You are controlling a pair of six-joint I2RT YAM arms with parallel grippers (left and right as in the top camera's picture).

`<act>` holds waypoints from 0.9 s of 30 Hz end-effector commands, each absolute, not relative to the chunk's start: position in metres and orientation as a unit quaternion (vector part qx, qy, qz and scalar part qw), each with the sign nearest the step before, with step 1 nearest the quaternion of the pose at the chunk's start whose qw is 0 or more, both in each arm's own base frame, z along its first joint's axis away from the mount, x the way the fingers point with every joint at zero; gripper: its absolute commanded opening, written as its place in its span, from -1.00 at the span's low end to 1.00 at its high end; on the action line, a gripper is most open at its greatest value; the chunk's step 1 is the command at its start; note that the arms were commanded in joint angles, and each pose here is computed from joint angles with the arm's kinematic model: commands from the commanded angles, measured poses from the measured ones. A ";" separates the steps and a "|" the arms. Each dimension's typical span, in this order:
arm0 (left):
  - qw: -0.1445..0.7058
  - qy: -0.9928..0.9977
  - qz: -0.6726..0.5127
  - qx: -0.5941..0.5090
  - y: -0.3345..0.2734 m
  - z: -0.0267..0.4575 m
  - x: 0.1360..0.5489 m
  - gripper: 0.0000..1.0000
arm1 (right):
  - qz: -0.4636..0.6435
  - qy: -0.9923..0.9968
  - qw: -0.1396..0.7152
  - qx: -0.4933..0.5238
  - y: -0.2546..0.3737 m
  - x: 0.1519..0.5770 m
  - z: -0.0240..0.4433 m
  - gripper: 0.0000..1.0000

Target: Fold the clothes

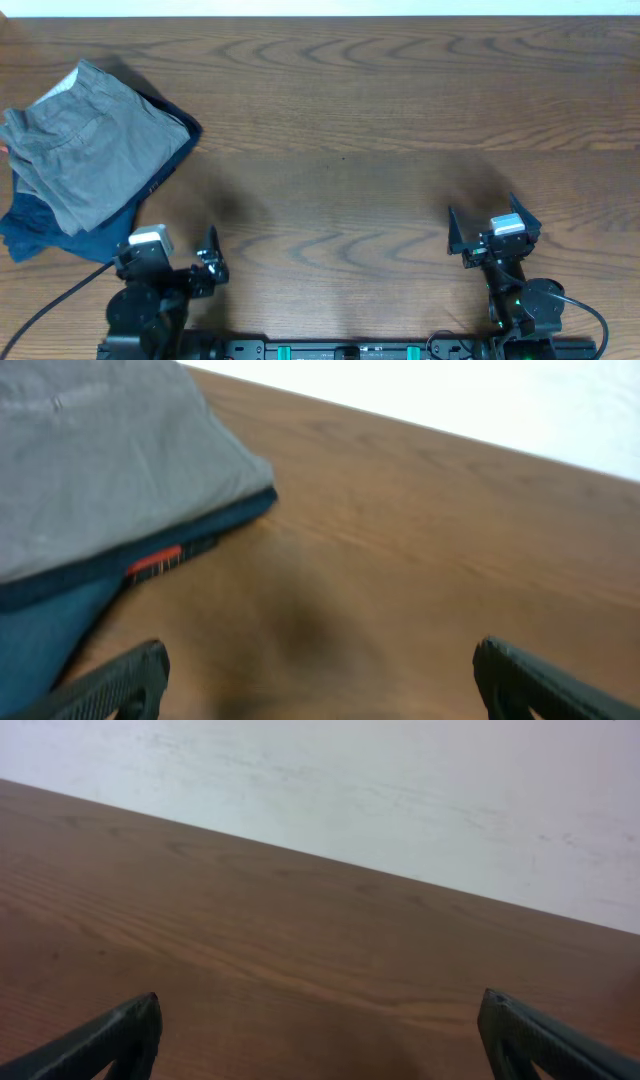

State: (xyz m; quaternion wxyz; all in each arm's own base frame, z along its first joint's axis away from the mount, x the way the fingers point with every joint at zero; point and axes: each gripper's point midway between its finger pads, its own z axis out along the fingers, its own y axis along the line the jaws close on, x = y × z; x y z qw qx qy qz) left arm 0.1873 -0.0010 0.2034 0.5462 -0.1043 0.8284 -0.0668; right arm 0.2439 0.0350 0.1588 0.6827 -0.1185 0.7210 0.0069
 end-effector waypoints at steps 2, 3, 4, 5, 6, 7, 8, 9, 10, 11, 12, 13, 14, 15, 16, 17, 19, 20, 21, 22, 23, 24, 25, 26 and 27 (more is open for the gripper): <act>0.575 0.809 -0.047 -0.109 0.008 0.181 0.203 0.95 | 0.008 0.720 0.682 -0.127 0.039 0.243 0.158 0.98; 0.587 0.801 -0.049 -0.108 0.007 0.179 0.208 0.96 | 0.008 0.720 0.682 -0.127 0.039 0.243 0.158 0.99; 0.600 0.792 -0.051 -0.106 0.007 0.178 0.213 0.96 | 0.008 0.720 0.682 -0.127 0.039 0.243 0.158 0.99; 0.611 0.783 -0.052 -0.105 0.007 0.177 0.218 0.96 | 0.008 0.720 0.682 -0.127 0.039 0.243 0.158 0.98; 0.623 0.773 -0.054 -0.105 0.007 0.178 0.222 0.96 | 0.008 0.720 0.682 -0.127 0.039 0.243 0.158 0.99; 0.633 0.765 -0.055 -0.104 0.007 0.178 0.226 0.96 | 0.008 0.720 0.682 -0.127 0.039 0.243 0.158 0.99; 0.645 0.756 -0.053 -0.098 0.007 0.178 0.230 0.96 | 0.008 0.720 0.682 -0.127 0.039 0.243 0.158 0.99; 0.655 0.748 -0.052 -0.096 0.007 0.179 0.233 0.96 | 0.008 0.720 0.682 -0.127 0.039 0.243 0.158 0.99; 0.665 0.739 -0.052 -0.094 0.007 0.178 0.236 0.96 | 0.008 0.720 0.682 -0.127 0.039 0.243 0.158 0.99; 0.672 0.733 -0.052 -0.092 0.007 0.175 0.238 0.96 | 0.008 0.720 0.682 -0.127 0.039 0.243 0.158 0.98; 0.677 0.728 -0.053 -0.092 0.007 0.174 0.241 0.96 | 0.008 0.720 0.682 -0.127 0.039 0.243 0.158 0.99; 0.683 0.723 -0.054 -0.092 0.007 0.172 0.243 0.96 | 0.008 0.720 0.682 -0.127 0.039 0.243 0.158 0.98; 0.686 0.720 -0.054 -0.092 0.007 0.170 0.244 0.96 | 0.008 0.720 0.682 -0.127 0.039 0.243 0.158 0.99; 0.689 0.717 -0.055 -0.092 0.007 0.166 0.245 0.96 | 0.008 0.720 0.682 -0.127 0.039 0.243 0.158 0.98; 0.688 0.718 -0.054 -0.092 0.007 0.162 0.246 0.96 | 0.008 0.720 0.682 -0.127 0.039 0.243 0.158 0.98; 0.682 0.724 -0.051 -0.092 0.008 0.159 0.246 0.96 | 0.008 0.720 0.682 -0.127 0.039 0.243 0.158 0.98; 0.670 0.736 -0.045 -0.091 0.008 0.150 0.245 0.96 | 0.008 0.720 0.682 -0.127 0.039 0.243 0.158 0.99; 0.664 0.741 -0.045 -0.092 0.008 0.147 0.245 0.95 | 0.008 0.720 0.682 -0.127 0.039 0.243 0.158 0.99; 0.657 0.747 -0.044 -0.092 0.008 0.142 0.244 0.95 | 0.008 0.720 0.682 -0.127 0.039 0.243 0.158 0.99; 0.647 0.755 -0.043 -0.092 0.008 0.136 0.243 0.96 | 0.008 0.720 0.682 -0.127 0.039 0.243 0.158 0.98; 0.649 0.754 -0.043 -0.092 0.008 0.137 0.244 0.96 | 0.008 0.720 0.682 -0.127 0.039 0.243 0.158 0.99; 0.649 0.754 -0.043 -0.092 0.008 0.137 0.244 0.96 | 0.008 0.720 0.682 -0.127 0.039 0.243 0.158 0.98; 0.650 0.754 -0.043 -0.092 0.008 0.137 0.244 0.96 | 0.008 0.720 0.682 -0.127 0.039 0.243 0.158 0.99; 0.649 0.754 -0.043 -0.092 0.008 0.137 0.244 0.96 | 0.008 0.720 0.682 -0.127 0.039 0.243 0.158 0.99; 0.649 0.754 -0.043 -0.092 0.008 0.137 0.244 0.96 | 0.008 0.720 0.682 -0.127 0.039 0.243 0.158 0.99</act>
